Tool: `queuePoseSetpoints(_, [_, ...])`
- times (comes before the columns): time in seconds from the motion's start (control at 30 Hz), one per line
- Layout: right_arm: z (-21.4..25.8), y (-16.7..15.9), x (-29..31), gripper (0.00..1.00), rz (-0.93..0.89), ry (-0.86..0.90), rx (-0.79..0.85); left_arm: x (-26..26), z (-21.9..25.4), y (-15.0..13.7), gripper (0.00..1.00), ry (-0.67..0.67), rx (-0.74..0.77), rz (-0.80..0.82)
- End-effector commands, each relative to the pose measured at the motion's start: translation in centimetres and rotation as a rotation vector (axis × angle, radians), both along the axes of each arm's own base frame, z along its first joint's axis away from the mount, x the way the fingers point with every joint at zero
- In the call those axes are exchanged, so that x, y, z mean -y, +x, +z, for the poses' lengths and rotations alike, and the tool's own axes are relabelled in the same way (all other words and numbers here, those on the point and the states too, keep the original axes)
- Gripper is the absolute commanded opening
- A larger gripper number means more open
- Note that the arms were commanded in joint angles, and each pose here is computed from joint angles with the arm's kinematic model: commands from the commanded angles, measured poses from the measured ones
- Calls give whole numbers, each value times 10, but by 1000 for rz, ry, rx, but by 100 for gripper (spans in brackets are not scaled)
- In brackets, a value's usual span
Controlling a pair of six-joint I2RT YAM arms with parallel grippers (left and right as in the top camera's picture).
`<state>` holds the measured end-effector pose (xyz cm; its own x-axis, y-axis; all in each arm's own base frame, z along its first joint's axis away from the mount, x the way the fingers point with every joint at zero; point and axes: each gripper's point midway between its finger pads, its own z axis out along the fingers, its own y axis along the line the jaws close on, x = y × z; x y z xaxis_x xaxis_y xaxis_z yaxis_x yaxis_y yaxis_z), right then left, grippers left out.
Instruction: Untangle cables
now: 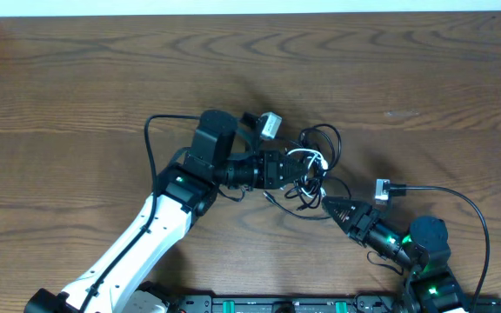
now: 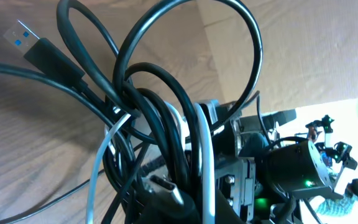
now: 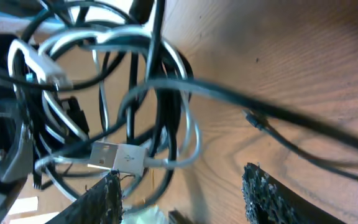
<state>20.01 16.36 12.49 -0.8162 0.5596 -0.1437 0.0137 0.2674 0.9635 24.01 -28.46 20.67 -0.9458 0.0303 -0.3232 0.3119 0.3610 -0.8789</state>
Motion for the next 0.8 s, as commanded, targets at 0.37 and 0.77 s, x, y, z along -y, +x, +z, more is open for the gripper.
queuePoseSetpoints(0.37, [7, 21, 16, 54, -155, 20, 8, 19, 46, -31, 8, -164, 144, -236])
queuePoseSetpoints(0.77, [17, 24, 16, 47, -170, 28, 61, 42, 73, -46, 8, -248, 211, -284])
